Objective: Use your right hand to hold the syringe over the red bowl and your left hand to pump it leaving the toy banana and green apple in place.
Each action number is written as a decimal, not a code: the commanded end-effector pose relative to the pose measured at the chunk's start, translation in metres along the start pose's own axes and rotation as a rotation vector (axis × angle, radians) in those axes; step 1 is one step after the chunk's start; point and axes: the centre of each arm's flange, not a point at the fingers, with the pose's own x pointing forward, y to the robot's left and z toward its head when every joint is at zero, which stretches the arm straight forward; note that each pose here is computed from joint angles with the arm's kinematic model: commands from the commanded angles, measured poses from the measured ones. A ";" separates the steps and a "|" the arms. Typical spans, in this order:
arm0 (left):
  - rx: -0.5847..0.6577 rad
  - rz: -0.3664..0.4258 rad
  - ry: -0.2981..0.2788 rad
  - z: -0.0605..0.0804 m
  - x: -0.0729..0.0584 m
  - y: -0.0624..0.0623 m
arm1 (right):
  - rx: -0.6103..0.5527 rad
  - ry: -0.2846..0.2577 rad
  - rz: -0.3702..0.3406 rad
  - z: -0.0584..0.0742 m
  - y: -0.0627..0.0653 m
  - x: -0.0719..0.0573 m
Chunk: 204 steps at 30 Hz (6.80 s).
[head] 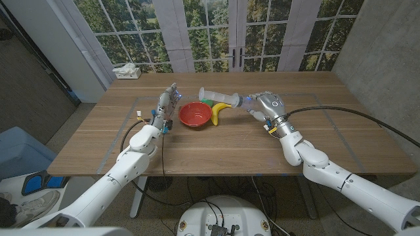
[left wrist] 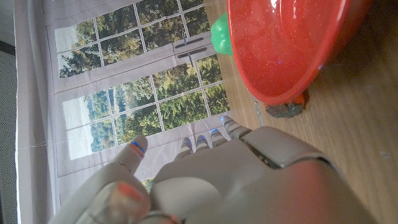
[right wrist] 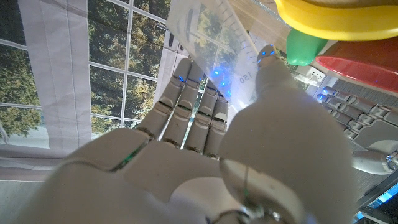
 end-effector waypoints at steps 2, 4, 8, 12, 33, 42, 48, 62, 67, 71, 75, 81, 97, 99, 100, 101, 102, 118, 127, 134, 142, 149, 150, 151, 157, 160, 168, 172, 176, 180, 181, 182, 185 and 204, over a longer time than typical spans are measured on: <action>0.042 0.024 -0.034 0.008 -0.014 0.008 | 0.046 0.009 -0.019 0.021 0.002 0.008; 0.044 0.030 -0.038 0.009 -0.017 0.010 | 0.052 0.021 -0.030 0.025 0.002 0.009; 0.051 0.039 -0.045 0.012 -0.021 0.013 | 0.053 0.033 -0.024 0.034 0.001 0.011; 0.056 0.046 -0.054 0.013 -0.025 0.016 | 0.065 0.036 -0.031 0.042 0.000 0.013; 0.084 0.071 -0.095 0.020 -0.040 0.030 | 0.128 0.049 -0.078 0.078 0.000 0.024; 0.091 0.089 -0.103 0.022 -0.045 0.037 | 0.166 0.045 -0.097 0.097 0.007 0.032; 0.094 0.095 -0.107 0.022 -0.049 0.039 | 0.180 0.034 -0.112 0.107 0.008 0.037; 0.110 0.107 -0.116 0.024 -0.057 0.041 | 0.207 0.020 -0.162 0.118 0.003 0.046; 0.108 0.113 -0.118 0.023 -0.060 0.041 | 0.214 0.006 -0.173 0.123 0.001 0.050; 0.107 0.114 -0.121 0.023 -0.062 0.042 | 0.224 0.000 -0.178 0.128 0.001 0.052; 0.112 0.118 -0.128 0.024 -0.064 0.042 | 0.230 0.003 -0.185 0.133 0.001 0.056; 0.118 0.127 -0.129 0.025 -0.067 0.044 | 0.240 0.016 -0.197 0.140 -0.002 0.061; 0.129 0.148 -0.131 0.026 -0.073 0.050 | 0.271 0.018 -0.202 0.157 -0.001 0.074; 0.133 0.150 -0.132 0.027 -0.074 0.051 | 0.275 0.013 -0.205 0.159 -0.001 0.075; 0.138 0.152 -0.132 0.027 -0.074 0.051 | 0.278 0.012 -0.203 0.160 -0.001 0.077; 0.143 0.153 -0.131 0.028 -0.074 0.051 | 0.280 0.012 -0.207 0.161 0.000 0.078; 0.144 0.155 -0.135 0.029 -0.074 0.051 | 0.284 0.009 -0.208 0.162 0.000 0.079; 0.238 0.184 -0.141 0.041 -0.078 0.055 | 0.316 -0.013 -0.187 0.179 0.005 0.092; 0.283 0.185 -0.155 0.051 -0.078 0.055 | 0.321 -0.036 -0.178 0.190 0.006 0.096; 0.304 0.186 -0.160 0.054 -0.078 0.056 | 0.325 -0.061 -0.174 0.200 0.003 0.097; 0.333 0.184 -0.176 0.061 -0.078 0.056 | 0.343 -0.089 -0.171 0.214 0.001 0.098; 0.361 0.186 -0.197 0.068 -0.079 0.055 | 0.355 -0.095 -0.157 0.223 0.003 0.101; 0.362 0.188 -0.201 0.069 -0.080 0.055 | 0.355 -0.095 -0.153 0.224 0.004 0.101; 0.364 0.189 -0.205 0.071 -0.081 0.055 | 0.355 -0.094 -0.153 0.226 0.005 0.101; 0.392 0.203 -0.221 0.078 -0.085 0.055 | 0.362 -0.102 -0.125 0.232 0.009 0.105; 0.408 0.208 -0.230 0.082 -0.087 0.054 | 0.363 -0.101 -0.114 0.234 0.011 0.107; 0.457 0.230 -0.272 0.096 -0.095 0.051 | 0.362 -0.099 -0.092 0.239 0.019 0.108; 0.482 0.237 -0.297 0.102 -0.100 0.049 | 0.363 -0.100 -0.085 0.241 0.023 0.107; 0.500 0.236 -0.315 0.107 -0.106 0.048 | 0.373 -0.081 -0.083 0.239 0.029 0.110; 0.492 0.234 -0.309 0.107 -0.112 0.050 | 0.373 -0.062 -0.085 0.234 0.031 0.114; 0.491 0.250 -0.309 0.106 -0.114 0.050 | 0.371 -0.058 -0.083 0.233 0.031 0.116; 0.483 0.258 -0.315 0.104 -0.115 0.050 | 0.367 -0.056 -0.084 0.232 0.032 0.117; 0.482 0.278 -0.319 0.104 -0.119 0.053 | 0.362 -0.053 -0.082 0.229 0.035 0.121; 0.523 0.473 -0.474 0.100 -0.144 0.046 | 0.328 -0.033 -0.071 0.217 0.057 0.135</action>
